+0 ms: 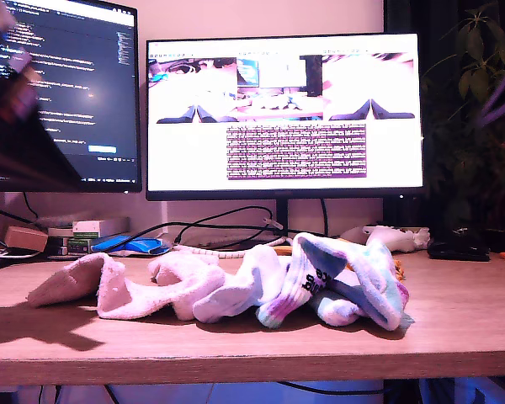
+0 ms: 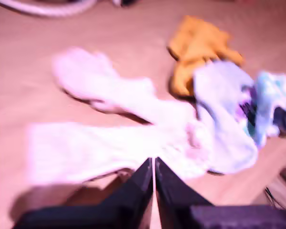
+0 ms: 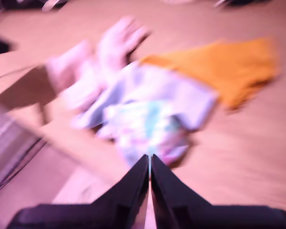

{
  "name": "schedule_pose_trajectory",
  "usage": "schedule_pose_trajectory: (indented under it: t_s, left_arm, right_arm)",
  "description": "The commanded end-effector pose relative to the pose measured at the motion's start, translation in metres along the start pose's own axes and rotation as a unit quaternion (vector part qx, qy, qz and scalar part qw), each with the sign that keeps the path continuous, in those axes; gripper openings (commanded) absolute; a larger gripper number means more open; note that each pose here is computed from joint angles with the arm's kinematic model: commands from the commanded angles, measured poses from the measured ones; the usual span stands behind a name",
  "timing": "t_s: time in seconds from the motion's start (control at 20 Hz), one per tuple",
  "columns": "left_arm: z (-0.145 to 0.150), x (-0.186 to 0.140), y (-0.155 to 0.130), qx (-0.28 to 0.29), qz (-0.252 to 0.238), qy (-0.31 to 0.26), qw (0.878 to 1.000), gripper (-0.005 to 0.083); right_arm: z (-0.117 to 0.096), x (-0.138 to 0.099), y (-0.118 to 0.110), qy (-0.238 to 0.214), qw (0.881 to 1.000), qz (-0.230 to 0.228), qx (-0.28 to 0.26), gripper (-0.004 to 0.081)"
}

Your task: Pair up the socks based on colour and pattern, by placing them on top of one another

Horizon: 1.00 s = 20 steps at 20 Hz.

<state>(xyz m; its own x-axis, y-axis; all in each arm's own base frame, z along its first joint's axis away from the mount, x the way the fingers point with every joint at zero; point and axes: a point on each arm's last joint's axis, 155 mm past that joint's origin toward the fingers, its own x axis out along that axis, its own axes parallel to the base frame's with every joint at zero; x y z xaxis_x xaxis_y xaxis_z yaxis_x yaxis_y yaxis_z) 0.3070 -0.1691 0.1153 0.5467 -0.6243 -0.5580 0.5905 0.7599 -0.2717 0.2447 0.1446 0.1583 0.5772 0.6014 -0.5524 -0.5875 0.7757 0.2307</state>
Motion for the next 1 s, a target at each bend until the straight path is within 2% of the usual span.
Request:
schedule_pose_trajectory:
  t_s: [0.0,0.15,0.3,0.5,0.7,0.75,0.85,0.9,0.95]
  left_arm:
    - [0.010,0.010,-0.002,0.005,-0.009,0.001,1.000,-0.0019]
    - [0.012,0.030,0.004,-0.016,0.003,0.022,1.000,-0.0019]
    - [0.000,0.048,0.017,-0.054,0.021,0.058,0.997,-0.0019]
    - [-0.026,0.067,0.042,-0.091,0.067,0.111,0.987,-0.0019]
    - [-0.046,0.074,0.062,-0.102,0.108,0.153,0.977,-0.0019]
    - [-0.052,0.072,0.065,-0.101,0.118,0.165,0.974,-0.0019]
    - [-0.061,0.065,0.076,-0.053,0.142,0.191,0.970,-0.0019]
    - [-0.064,0.062,0.082,-0.047,0.159,0.198,0.966,-0.0019]
    - [-0.065,0.059,0.090,0.000,0.172,0.208,0.963,-0.0019]
  right_arm:
    - [-0.001,0.008,0.008,0.004,1.000,0.017,-0.006,-0.0010]
    - [0.000,0.019,0.018,0.008,0.999,0.035,-0.020,-0.0010]
    - [0.004,0.024,0.019,0.004,0.999,0.038,-0.027,-0.0010]
    - [0.007,0.026,0.018,-0.001,0.999,0.036,-0.031,-0.0010]
    - [0.008,0.027,0.017,-0.004,0.999,0.036,-0.032,-0.0010]
    - [0.008,0.028,0.017,-0.004,0.999,0.036,-0.032,-0.0010]
    - [0.010,0.028,0.017,-0.006,0.999,0.036,-0.033,-0.0010]
    - [0.010,0.028,0.017,-0.007,0.999,0.036,-0.033,-0.0010]
    - [0.010,0.028,0.017,-0.007,0.999,0.036,-0.034,-0.0010]
